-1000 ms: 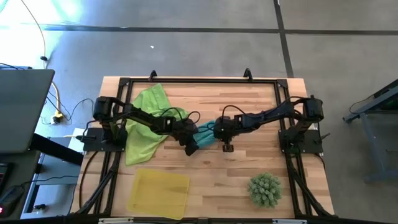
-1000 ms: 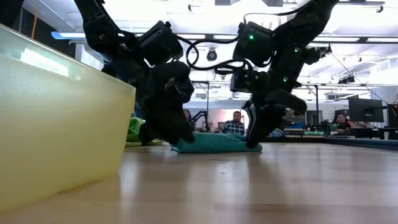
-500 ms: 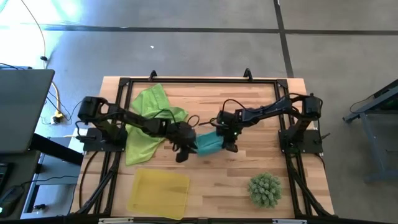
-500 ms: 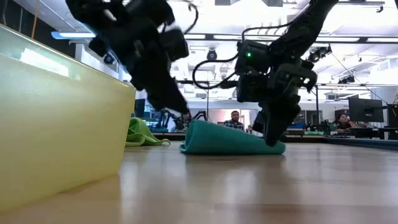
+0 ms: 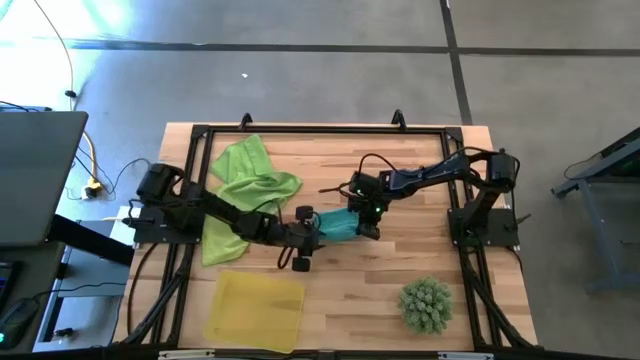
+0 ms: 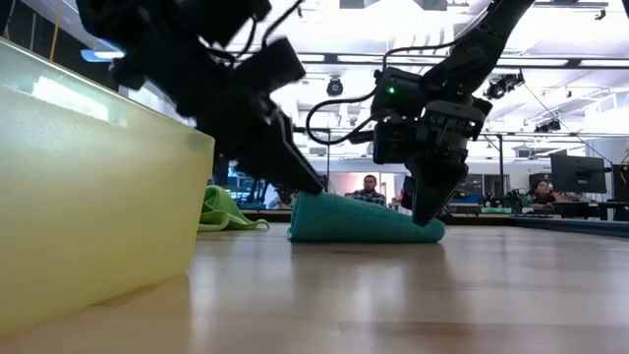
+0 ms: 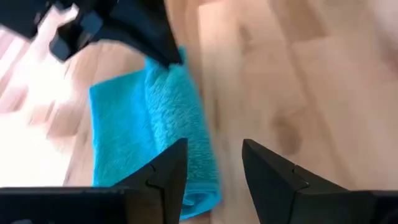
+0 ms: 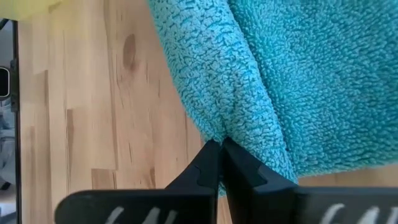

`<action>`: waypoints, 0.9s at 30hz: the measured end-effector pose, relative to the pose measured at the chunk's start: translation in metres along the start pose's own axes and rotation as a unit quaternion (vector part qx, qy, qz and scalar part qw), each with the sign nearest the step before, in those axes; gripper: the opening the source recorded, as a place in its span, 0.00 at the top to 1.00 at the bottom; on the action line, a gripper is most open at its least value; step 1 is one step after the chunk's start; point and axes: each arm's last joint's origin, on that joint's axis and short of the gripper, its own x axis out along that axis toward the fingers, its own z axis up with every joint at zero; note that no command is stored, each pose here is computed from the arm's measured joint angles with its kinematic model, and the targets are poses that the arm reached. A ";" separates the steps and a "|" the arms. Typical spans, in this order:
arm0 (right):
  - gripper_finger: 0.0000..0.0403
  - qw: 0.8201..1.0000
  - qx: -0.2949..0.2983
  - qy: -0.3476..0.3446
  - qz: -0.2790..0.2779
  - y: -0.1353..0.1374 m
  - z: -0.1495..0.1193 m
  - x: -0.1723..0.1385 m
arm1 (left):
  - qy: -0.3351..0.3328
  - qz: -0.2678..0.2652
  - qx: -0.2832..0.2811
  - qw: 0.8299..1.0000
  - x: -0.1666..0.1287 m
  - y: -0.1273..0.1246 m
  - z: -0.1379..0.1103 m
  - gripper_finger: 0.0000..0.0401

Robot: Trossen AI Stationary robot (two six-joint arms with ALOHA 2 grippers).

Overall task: Roll microfiber towels into tight, uniform cylinder then place into a basket
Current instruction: Roll the blue microfiber towel

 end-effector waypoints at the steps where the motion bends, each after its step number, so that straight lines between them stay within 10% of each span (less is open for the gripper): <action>1: 1.00 1.000 0.000 -0.001 0.000 0.000 0.000 0.000 | 0.005 0.005 0.001 1.000 0.003 0.000 -0.002 0.63; 12: 0.97 1.000 -0.016 -0.006 0.000 0.001 0.002 -0.001 | 0.057 0.049 -0.065 0.995 0.021 0.001 -0.019 0.63; 27: 0.61 0.985 -0.142 0.092 -0.018 0.028 0.036 -0.041 | 0.097 0.019 -0.207 0.973 0.022 0.009 -0.026 0.63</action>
